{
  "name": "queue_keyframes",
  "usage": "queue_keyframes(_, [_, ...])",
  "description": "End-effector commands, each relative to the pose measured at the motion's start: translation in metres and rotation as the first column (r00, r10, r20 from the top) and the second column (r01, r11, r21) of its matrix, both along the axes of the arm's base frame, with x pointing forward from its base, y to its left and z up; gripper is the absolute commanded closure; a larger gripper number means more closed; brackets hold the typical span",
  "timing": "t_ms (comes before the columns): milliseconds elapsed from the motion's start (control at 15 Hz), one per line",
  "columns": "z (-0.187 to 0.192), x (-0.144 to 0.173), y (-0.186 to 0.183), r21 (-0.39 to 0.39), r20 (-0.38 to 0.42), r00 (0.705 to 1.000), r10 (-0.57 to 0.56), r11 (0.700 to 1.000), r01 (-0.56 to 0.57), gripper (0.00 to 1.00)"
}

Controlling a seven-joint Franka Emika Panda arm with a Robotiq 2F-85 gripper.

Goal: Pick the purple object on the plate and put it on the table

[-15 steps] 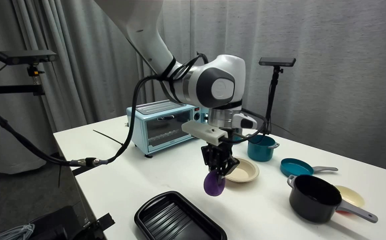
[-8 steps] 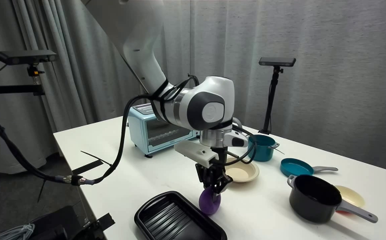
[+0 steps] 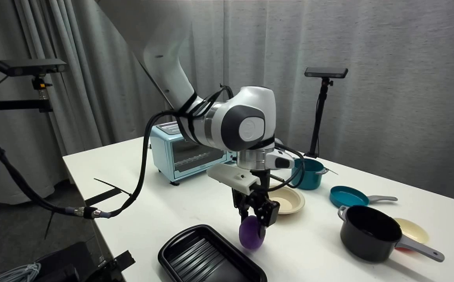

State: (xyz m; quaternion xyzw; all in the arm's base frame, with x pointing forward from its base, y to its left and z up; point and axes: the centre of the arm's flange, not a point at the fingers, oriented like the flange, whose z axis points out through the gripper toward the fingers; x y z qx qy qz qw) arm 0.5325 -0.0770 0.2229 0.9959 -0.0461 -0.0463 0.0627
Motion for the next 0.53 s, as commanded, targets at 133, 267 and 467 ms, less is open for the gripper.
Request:
queue_keyframes(133, [0.069, 0.007, -0.014, -0.024, 0.094, 0.996, -0.003, 1.0, 0.005, 0.0])
queue_keyframes(267, [0.091, 0.009, -0.019, -0.015, 0.115, 0.993, -0.006, 1.0, 0.008, 0.0])
queue_keyframes(467, [0.113, 0.007, -0.028, -0.025, 0.124, 0.992, -0.022, 0.999, 0.025, 0.0])
